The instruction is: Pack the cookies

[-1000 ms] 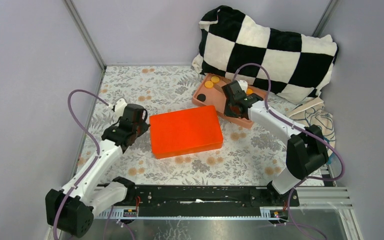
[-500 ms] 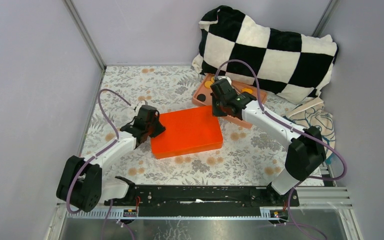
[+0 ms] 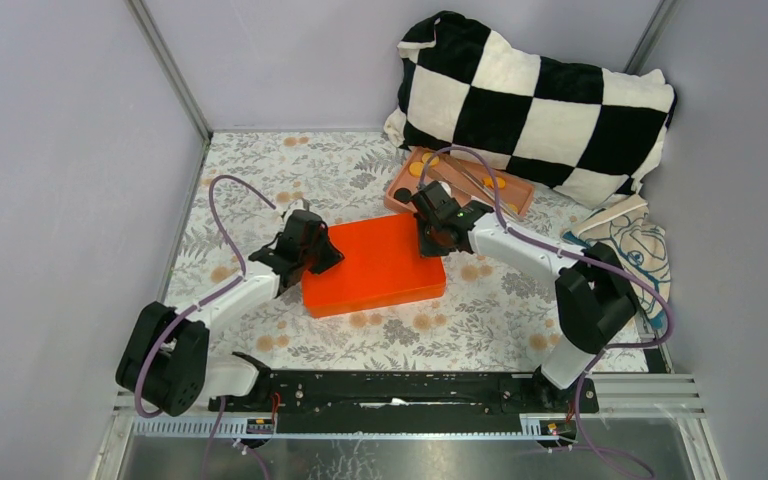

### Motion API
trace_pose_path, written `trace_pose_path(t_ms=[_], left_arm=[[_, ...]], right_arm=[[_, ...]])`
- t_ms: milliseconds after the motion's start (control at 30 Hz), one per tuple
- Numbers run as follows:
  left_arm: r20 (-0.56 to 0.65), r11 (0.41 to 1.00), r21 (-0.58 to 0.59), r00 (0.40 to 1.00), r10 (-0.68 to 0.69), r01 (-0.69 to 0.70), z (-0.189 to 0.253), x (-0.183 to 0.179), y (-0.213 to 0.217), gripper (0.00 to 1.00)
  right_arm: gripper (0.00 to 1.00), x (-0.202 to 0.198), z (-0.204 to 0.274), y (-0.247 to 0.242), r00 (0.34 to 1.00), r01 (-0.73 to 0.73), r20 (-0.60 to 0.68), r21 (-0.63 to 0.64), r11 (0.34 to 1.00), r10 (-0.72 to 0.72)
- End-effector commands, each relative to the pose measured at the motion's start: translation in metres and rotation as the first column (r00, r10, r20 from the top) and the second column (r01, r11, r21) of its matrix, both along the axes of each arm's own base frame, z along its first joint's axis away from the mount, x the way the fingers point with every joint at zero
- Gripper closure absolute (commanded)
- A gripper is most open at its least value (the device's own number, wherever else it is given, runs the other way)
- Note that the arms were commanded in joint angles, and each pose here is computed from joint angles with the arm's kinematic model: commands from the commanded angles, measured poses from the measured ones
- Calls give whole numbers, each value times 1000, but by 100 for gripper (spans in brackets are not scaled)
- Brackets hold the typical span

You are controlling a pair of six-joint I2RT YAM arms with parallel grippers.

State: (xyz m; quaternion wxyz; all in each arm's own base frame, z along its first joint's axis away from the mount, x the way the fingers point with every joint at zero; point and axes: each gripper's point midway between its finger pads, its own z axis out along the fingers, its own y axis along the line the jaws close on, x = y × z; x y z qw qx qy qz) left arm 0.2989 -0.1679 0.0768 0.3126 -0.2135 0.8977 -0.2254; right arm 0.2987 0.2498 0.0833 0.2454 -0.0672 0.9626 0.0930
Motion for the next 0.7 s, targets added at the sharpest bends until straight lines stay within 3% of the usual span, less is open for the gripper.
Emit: trace_pose_path(t_ms=[0, 133, 333, 533, 667], left_arm=[[-65, 997, 67, 997, -41, 45, -14, -17, 1, 100], [9, 992, 122, 999, -42, 40, 13, -12, 4, 100], [129, 991, 137, 991, -27, 9, 58, -11, 11, 100], [148, 992, 128, 989, -23, 4, 67, -14, 13, 100], [136, 991, 136, 990, -27, 9, 63, -14, 13, 100]], right_arm=[[78, -2, 18, -7, 999, 9, 47, -3, 1000, -9], [72, 13, 74, -1, 981, -1, 195, 72, 997, -13], [66, 16, 126, -4, 951, -21, 309, 130, 991, -21], [62, 9, 147, -17, 933, -9, 357, 138, 990, -41], [62, 9, 136, -35, 930, 50, 361, 73, 996, -73]])
